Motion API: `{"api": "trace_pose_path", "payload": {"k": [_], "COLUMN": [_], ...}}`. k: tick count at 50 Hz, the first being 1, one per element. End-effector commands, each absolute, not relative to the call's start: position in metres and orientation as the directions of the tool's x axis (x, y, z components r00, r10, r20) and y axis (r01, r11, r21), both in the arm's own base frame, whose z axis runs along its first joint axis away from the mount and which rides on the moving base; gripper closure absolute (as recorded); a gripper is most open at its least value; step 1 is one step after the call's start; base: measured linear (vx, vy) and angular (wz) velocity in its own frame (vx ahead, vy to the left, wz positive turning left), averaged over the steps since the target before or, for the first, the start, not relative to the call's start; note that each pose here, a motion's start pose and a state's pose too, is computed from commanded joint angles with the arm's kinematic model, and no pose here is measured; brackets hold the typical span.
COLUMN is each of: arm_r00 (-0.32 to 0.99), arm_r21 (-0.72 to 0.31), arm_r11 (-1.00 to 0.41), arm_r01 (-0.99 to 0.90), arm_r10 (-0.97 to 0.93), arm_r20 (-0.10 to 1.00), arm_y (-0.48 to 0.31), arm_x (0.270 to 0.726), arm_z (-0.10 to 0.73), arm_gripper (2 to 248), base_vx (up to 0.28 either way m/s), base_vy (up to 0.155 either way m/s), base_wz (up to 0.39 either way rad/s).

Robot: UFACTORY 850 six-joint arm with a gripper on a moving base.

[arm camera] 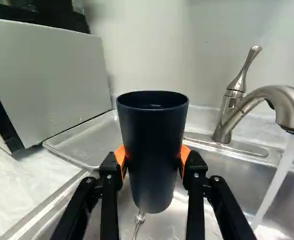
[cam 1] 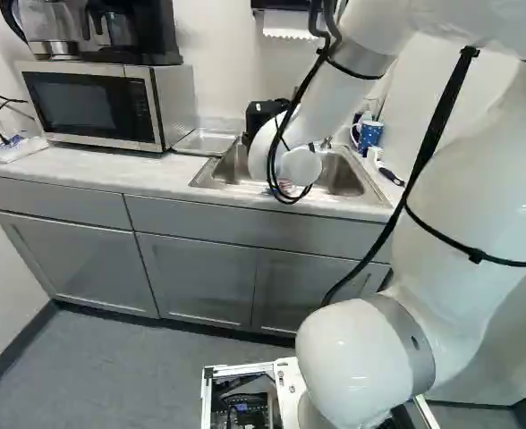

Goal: Rinse the cup and place it in the tray

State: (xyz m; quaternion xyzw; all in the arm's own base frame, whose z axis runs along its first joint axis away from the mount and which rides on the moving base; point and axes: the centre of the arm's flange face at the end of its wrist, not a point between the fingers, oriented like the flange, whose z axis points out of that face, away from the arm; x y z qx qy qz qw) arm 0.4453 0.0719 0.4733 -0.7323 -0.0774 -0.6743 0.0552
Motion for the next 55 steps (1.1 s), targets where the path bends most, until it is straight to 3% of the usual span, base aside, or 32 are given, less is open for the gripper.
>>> {"api": "trace_pose_path", "payload": {"k": [55], "arm_r00": [0.075], "arm_r21": [0.028], "arm_r11": [-0.955], "arm_r01": [0.294], "arm_r10": [0.052], "arm_r20": [0.996], "arm_y": [0.132], "arm_x": [0.475], "arm_z": [0.520], "arm_gripper": [128], "base_vx": [0.000], "base_vy": [0.000], "base_wz": [0.000]}}
